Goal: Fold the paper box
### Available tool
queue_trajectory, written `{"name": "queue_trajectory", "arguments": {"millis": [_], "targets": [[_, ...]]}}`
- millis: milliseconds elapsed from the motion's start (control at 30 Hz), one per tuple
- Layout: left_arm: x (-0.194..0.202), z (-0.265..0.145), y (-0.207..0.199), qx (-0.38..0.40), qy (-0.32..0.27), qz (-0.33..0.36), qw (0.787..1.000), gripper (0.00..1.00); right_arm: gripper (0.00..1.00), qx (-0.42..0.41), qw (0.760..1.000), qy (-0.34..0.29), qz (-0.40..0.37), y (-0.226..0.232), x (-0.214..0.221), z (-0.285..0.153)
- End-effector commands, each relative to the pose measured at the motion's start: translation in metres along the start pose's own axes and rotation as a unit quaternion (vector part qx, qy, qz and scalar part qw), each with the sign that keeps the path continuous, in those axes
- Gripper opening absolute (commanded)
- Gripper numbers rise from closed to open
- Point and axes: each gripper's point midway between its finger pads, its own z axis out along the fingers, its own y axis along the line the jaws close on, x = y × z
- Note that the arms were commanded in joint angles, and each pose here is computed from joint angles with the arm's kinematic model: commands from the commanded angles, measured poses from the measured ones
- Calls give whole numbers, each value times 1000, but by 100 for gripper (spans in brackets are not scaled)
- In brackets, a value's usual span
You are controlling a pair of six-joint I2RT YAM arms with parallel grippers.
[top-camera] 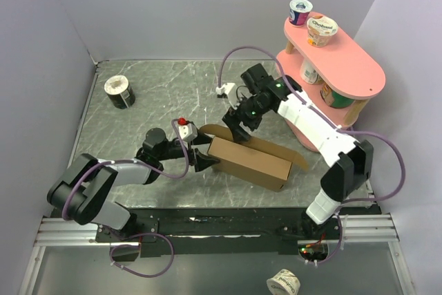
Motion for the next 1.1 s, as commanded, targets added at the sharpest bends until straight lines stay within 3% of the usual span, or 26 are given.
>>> {"name": "queue_trajectory", "arguments": {"millis": [0,100,300,633,800,1067], "targets": [[-18,8,6,7,-18,5,1000,79,86,20,995,-103,-5,12,-39,-32],[-17,11,8,11,-6,-6,1000,80,89,-14,992,-128,-14,27,-47,-39],[-13,12,12,7,1,-11,1000,79,100,-19,997,-79,-14,25,-23,-15],[-10,13,20,-8,6,-43,999,73,100,40,994,-70,-76,39,1,1],[-8,12,21,-13,7,-50,999,73,99,28,996,-52,-74,47,12,12],[-4,8,20,-19,8,-43,999,75,87,22,996,-31,-77,45,23,30]]}}
